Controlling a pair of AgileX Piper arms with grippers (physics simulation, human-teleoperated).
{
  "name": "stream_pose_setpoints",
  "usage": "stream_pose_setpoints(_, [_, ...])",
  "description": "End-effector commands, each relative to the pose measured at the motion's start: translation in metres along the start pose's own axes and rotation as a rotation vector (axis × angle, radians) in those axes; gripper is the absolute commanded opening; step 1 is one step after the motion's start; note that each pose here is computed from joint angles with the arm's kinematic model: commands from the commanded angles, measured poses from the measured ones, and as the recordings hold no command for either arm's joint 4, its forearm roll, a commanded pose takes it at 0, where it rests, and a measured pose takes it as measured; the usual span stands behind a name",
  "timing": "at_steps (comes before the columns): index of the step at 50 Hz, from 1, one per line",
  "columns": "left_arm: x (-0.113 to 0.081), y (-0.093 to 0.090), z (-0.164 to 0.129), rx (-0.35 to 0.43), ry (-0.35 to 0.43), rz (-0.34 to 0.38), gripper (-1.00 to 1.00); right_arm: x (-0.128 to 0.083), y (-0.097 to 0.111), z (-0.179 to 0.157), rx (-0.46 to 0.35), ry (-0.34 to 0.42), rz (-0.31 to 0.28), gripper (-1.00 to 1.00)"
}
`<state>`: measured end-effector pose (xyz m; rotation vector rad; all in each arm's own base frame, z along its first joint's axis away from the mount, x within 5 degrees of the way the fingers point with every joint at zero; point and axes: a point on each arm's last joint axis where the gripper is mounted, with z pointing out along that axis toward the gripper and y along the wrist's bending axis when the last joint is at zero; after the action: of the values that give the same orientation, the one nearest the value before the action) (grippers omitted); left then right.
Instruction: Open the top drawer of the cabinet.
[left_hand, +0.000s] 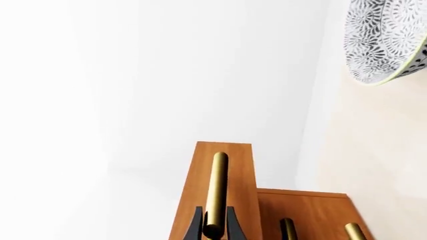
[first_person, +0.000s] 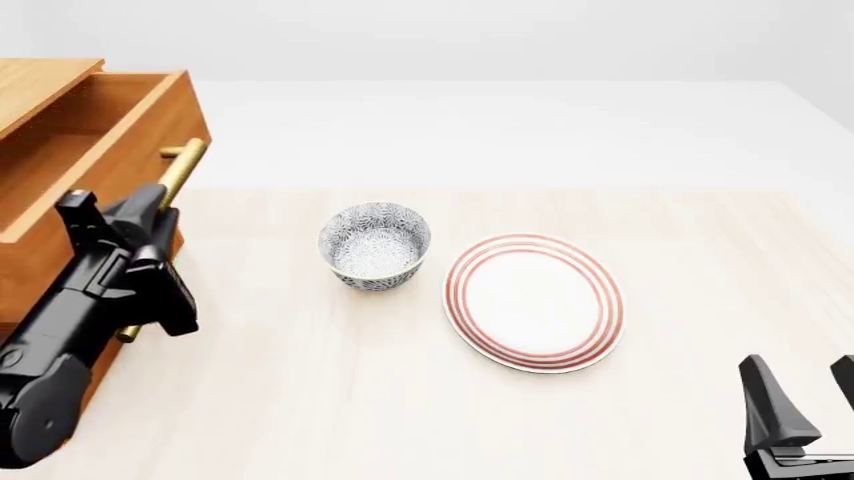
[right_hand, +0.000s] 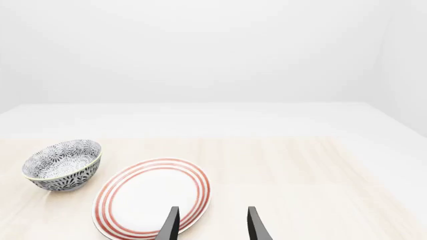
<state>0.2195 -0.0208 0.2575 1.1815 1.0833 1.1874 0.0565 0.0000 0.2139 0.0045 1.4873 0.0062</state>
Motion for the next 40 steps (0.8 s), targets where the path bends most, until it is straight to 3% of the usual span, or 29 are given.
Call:
stream_pose_setpoints(1, [-0.013, 0.006, -0.018, -0.014, -0.074, 0.02, 1.0, 0.0, 0.0, 0.0, 0.0, 0.0, 0.0, 1.0])
stream_pose_setpoints(20, [-0.019, 0.004, -0.029, -0.009, -0.112, 0.03, 1.0, 0.0, 0.0, 0.0, 0.0, 0.0, 0.001, 1.0])
stream_pose_setpoints(34, [-0.022, 0.025, -0.047, -0.043, -0.14, 0.001, 1.0, 0.0, 0.0, 0.0, 0.0, 0.0, 0.0, 1.0])
stream_pose_setpoints(40, [-0.021, 0.038, -0.058, -0.05, -0.145, -0.053, 1.0, 0.0, 0.0, 0.0, 0.0, 0.0, 0.0, 1.0])
